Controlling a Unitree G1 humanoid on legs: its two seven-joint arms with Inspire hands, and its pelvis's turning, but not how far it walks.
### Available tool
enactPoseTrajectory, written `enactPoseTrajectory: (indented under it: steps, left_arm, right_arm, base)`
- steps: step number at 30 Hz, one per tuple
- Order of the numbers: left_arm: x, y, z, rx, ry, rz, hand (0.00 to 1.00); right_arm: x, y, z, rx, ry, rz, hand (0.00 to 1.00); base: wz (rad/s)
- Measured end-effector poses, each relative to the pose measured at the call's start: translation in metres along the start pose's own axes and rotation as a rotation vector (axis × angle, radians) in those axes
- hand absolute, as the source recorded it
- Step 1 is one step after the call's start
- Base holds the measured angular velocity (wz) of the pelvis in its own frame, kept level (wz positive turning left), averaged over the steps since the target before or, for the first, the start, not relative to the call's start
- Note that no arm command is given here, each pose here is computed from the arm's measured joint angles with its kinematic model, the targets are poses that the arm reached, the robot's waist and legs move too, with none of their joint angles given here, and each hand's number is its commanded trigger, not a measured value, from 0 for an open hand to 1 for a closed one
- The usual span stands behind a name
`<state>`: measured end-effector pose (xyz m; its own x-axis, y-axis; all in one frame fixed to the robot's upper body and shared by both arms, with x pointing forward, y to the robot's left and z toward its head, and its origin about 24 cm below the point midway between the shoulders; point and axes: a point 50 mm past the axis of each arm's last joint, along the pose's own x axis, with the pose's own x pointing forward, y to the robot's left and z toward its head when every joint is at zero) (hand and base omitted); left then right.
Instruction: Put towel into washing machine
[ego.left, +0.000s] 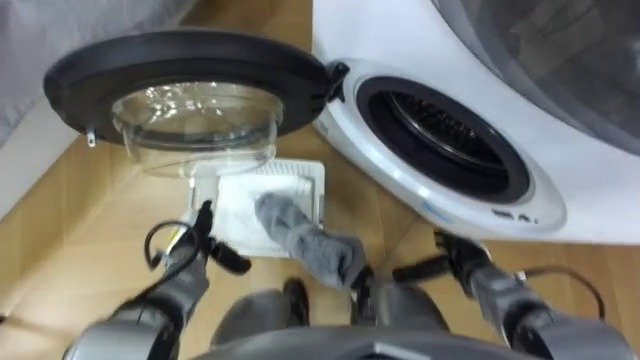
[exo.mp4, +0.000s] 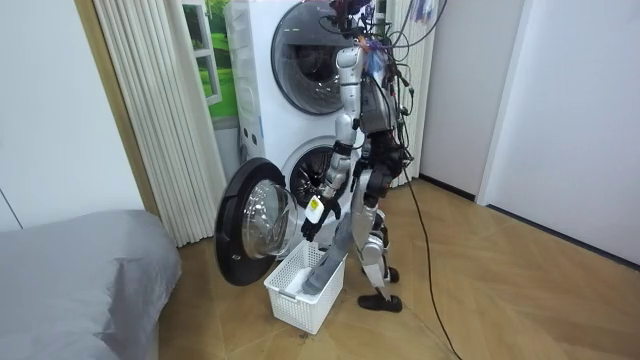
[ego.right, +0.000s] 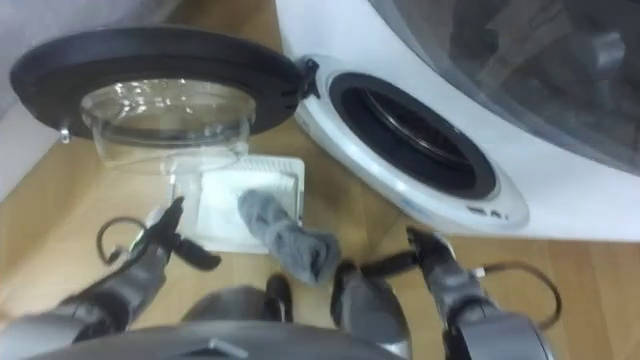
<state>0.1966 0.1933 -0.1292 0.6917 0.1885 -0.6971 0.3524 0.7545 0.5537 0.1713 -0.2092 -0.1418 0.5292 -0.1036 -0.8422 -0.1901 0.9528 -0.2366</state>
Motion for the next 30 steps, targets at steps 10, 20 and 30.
enactPoseTrajectory:
  steps: [10, 20, 30]
  left_arm:
    - [0.013, 0.035, 0.094, 0.130, -0.292, 0.158, 0.00]
    - [0.012, 0.051, 0.128, 0.322, -0.425, 0.212, 0.00]
    - [0.010, 0.062, 0.146, 0.475, -0.527, 0.243, 0.00]
  right_arm:
    - [0.003, 0.008, 0.069, -0.063, -0.222, 0.018, 0.00]
    - [-0.003, 0.012, 0.124, 0.007, -0.400, 0.091, 0.00]
    - [-0.011, 0.021, 0.148, 0.013, -0.537, 0.143, 0.00]
  base:
    - [0.04]
    - [-0.05]
    - [-0.06]
